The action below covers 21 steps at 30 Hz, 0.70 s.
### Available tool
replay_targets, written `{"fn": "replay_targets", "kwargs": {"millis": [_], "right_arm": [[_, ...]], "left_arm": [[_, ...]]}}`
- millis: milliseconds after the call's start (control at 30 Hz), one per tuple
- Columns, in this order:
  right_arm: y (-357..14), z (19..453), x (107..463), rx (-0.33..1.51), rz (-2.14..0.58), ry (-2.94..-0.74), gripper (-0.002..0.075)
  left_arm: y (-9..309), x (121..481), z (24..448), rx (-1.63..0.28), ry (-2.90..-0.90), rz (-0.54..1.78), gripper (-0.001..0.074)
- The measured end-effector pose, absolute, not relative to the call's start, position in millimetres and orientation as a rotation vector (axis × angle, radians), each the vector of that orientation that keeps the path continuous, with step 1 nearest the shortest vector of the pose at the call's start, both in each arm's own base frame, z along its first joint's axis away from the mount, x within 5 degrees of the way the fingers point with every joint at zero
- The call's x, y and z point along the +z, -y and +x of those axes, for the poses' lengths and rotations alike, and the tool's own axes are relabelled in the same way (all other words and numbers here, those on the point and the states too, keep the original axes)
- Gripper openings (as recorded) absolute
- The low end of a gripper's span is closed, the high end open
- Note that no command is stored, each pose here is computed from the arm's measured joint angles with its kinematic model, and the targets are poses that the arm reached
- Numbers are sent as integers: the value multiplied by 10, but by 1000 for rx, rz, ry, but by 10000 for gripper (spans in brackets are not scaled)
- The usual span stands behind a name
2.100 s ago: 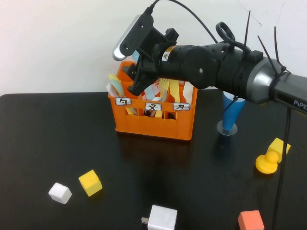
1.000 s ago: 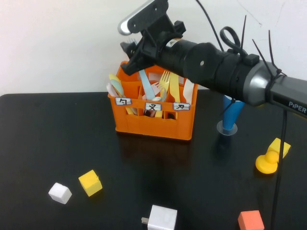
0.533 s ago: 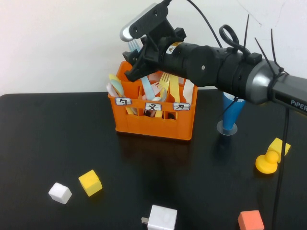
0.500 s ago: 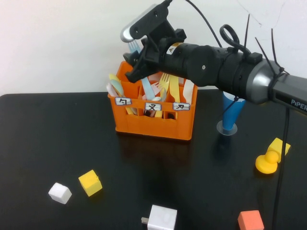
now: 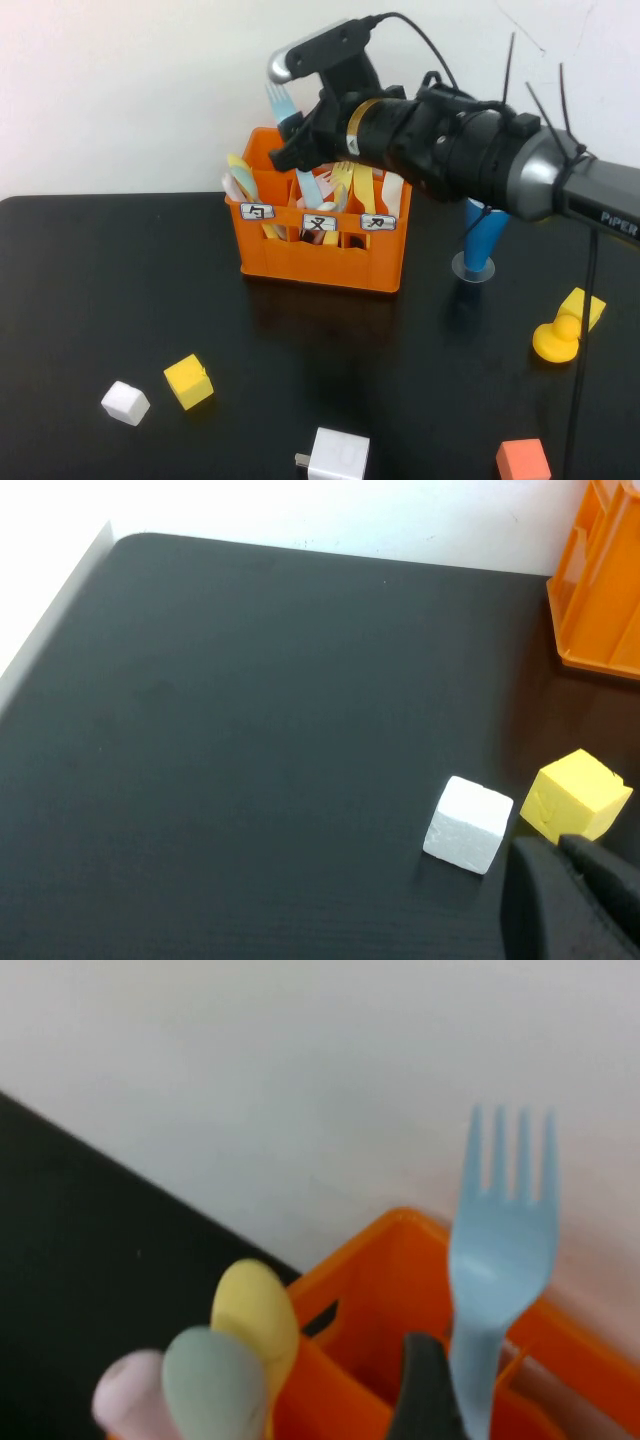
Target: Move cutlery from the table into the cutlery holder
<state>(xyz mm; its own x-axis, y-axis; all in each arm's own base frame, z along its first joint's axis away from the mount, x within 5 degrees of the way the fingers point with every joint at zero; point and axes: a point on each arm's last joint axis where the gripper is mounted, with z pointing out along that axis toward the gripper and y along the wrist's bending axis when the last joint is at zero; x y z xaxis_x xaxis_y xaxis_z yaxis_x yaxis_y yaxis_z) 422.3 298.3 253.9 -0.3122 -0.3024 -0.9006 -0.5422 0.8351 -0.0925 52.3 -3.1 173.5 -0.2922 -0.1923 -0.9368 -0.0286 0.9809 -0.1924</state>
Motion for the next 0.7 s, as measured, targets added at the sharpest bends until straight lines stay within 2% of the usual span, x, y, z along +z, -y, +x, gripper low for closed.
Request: {"fn": "replay_targets", "kwargs": {"millis": [333, 533, 700], "right_arm": [[-3092, 4108, 2511, 164, -576, -1982, 449], [-3175, 4074, 2630, 108, -544, -1894, 449], [-3162, 4086, 2653, 121, -405, -1883, 449]], "left_arm": [[31, 1735, 523, -160, -1863, -159, -3], [31, 1735, 523, -160, -1863, -159, -3], [31, 1735, 523, -160, -1863, -159, -3]]}}
